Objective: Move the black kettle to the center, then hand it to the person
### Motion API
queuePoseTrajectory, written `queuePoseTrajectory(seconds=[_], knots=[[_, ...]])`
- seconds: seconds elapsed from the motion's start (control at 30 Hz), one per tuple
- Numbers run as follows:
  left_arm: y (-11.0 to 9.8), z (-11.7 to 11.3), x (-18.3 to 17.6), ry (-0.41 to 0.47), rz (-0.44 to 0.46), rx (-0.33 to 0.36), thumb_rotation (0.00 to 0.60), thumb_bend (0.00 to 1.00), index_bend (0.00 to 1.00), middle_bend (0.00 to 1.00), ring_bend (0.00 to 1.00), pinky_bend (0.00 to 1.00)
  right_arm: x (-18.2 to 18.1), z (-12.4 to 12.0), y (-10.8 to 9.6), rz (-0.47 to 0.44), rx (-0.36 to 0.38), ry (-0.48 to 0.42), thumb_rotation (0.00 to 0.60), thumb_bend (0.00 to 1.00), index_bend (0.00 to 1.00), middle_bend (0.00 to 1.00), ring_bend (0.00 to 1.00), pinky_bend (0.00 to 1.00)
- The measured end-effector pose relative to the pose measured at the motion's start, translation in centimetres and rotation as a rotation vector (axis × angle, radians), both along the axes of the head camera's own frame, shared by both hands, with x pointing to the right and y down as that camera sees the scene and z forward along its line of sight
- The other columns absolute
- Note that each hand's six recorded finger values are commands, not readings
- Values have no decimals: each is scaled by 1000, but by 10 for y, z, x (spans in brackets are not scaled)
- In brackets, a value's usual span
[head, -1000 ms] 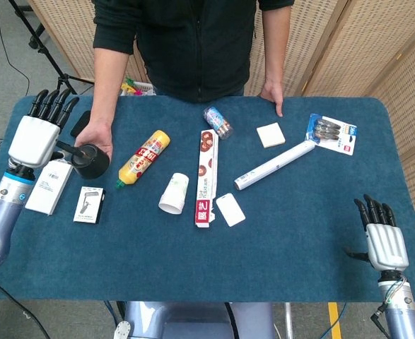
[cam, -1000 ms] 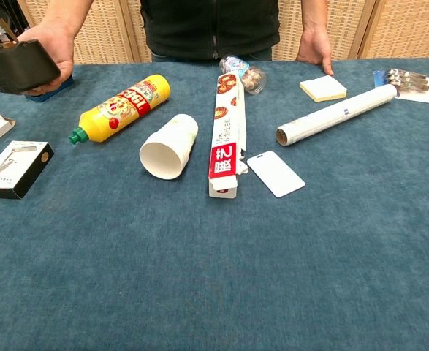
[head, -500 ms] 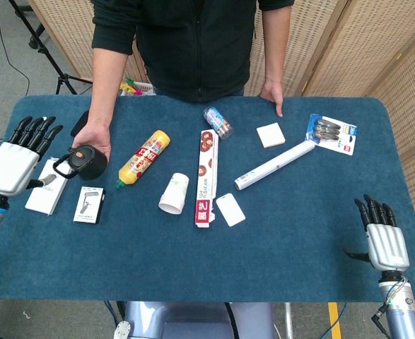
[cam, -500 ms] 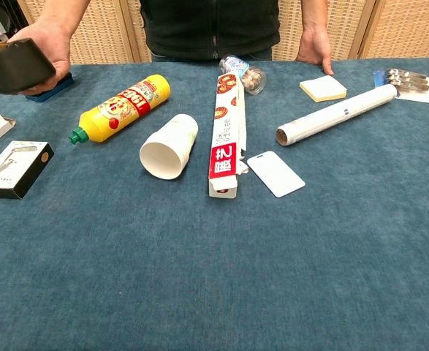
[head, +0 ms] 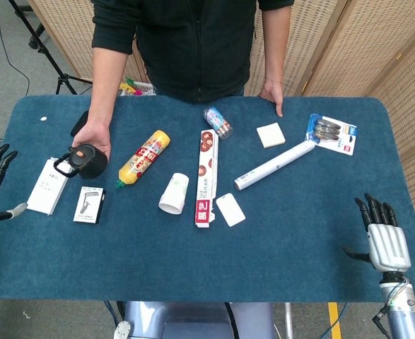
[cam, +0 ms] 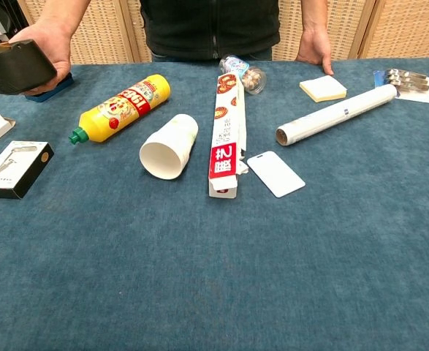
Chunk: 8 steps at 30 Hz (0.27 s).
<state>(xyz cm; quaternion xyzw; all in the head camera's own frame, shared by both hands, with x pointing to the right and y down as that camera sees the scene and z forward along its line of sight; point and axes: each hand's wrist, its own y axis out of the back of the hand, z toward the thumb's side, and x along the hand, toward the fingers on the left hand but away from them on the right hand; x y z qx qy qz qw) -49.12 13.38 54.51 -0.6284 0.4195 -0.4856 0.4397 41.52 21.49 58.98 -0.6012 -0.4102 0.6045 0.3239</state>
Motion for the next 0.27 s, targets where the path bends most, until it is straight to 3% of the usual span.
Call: queuePoseTrajectory(seconds=[0.27], knots=[[55, 7, -20, 55, -244, -90, 600, 0, 0, 0, 0, 0, -3, -8, -1, -10, 26, -9, 600, 0, 25, 0, 0, 0]])
